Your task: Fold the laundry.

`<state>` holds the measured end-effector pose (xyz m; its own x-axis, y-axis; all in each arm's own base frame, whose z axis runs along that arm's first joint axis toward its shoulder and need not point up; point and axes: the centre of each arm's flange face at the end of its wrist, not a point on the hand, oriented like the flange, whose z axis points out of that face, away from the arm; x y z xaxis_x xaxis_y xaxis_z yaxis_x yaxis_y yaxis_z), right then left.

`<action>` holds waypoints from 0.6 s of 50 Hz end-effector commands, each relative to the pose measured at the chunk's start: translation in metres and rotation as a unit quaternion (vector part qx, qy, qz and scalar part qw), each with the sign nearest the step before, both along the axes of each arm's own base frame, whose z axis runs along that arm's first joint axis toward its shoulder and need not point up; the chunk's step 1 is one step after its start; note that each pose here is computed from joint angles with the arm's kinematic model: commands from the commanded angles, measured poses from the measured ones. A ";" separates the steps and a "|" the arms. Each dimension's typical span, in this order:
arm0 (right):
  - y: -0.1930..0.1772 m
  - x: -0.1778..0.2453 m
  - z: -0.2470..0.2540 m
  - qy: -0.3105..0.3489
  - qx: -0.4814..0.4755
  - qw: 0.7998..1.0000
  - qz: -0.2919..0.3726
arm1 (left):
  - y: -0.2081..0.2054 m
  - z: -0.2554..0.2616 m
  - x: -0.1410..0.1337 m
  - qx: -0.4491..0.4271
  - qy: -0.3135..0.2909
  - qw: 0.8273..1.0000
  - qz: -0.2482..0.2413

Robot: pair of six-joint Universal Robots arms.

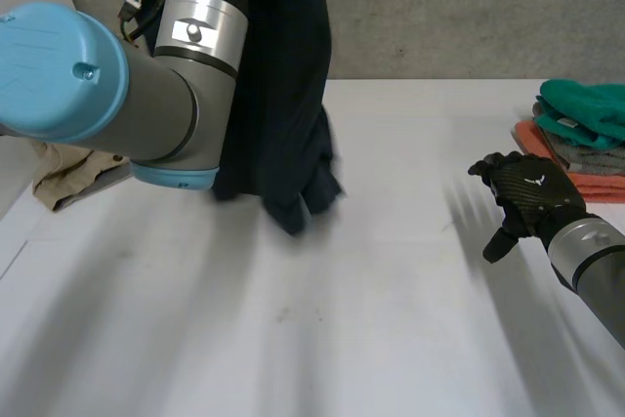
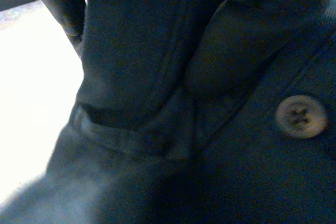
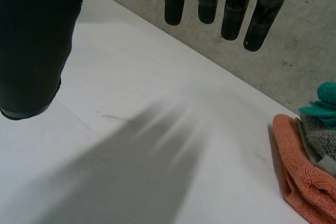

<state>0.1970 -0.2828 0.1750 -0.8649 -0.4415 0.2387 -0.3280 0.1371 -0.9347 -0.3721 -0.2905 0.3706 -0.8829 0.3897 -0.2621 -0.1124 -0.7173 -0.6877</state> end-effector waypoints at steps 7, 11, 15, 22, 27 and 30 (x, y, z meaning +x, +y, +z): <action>-0.001 -0.003 -0.002 0.004 0.001 1.000 -0.006 | 0.110 -0.178 -0.078 0.272 -0.209 0.900 -0.269; -0.004 -0.004 0.000 0.007 -0.005 1.000 -0.008 | 0.151 -0.191 -0.068 0.308 -0.264 0.851 -0.333; -0.005 -0.003 0.002 0.007 -0.009 1.000 -0.008 | 0.153 -0.153 -0.050 0.290 -0.242 0.872 -0.310; -0.012 0.002 0.021 0.003 -0.038 0.999 -0.002 | 0.132 -0.109 -0.003 0.286 -0.189 0.915 -0.211; -0.008 0.002 0.052 0.031 -0.058 0.998 0.005 | 0.105 -0.098 0.040 0.299 -0.153 0.935 -0.113; 0.002 0.002 0.068 0.050 -0.034 0.998 0.012 | 0.095 -0.097 0.052 0.303 -0.146 0.937 -0.091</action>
<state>0.1985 -0.2931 0.2105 -0.8541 -0.4183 0.3090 -0.3615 0.0502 -0.9310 -0.3590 -0.1701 0.2642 -0.5727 0.8030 -0.1646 0.0410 -0.1725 -0.9842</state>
